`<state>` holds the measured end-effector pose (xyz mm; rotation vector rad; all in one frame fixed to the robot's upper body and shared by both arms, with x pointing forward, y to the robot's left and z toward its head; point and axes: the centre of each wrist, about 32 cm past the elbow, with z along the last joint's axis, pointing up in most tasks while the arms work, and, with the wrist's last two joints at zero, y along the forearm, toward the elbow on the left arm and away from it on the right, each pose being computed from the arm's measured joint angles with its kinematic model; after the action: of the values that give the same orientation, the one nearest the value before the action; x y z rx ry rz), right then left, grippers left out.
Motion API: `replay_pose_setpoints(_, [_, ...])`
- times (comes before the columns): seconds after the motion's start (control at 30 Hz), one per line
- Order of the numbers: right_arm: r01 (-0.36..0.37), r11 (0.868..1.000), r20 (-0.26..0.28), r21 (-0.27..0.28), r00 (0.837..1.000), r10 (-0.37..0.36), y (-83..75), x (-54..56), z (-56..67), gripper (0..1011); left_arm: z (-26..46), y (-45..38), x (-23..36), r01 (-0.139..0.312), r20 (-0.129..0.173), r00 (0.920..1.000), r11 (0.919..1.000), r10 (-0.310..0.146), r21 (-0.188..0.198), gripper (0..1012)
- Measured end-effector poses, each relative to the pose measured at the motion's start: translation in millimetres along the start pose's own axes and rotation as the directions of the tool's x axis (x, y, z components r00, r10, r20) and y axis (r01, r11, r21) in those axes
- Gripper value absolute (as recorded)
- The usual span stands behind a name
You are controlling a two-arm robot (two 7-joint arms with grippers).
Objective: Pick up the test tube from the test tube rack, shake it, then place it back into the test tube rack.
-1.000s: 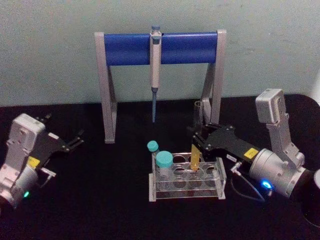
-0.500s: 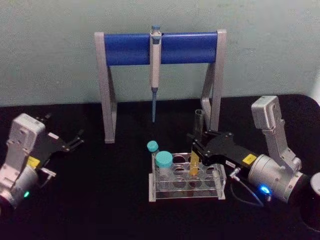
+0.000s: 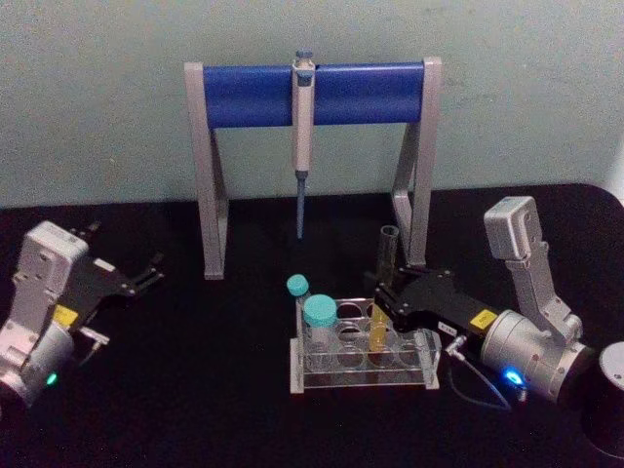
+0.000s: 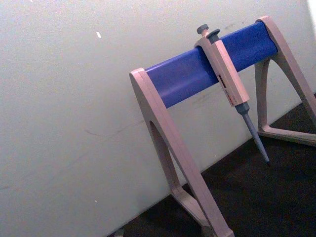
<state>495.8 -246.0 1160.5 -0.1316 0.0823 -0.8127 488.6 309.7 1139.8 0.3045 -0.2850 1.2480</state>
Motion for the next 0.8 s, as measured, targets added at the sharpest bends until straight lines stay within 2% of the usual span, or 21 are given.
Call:
replay_pose_setpoints(0.67, [0.0, 1.0, 0.001, -0.011, 1.0, 0.0, 1.1, 0.1, 0.0, 239, 0.0, 0.0, 0.0, 0.0, 0.0, 1.0, 1.0, 0.0, 0.0, 1010])
replay_pose_setpoints(0.8, [0.0, 1.0, 0.001, -0.011, 1.0, 0.0, 1.0, 0.1, 0.0, 367, 0.0, 0.0, 0.0, 0.0, 0.0, 1.0, 1.0, 0.0, 0.0, 1009])
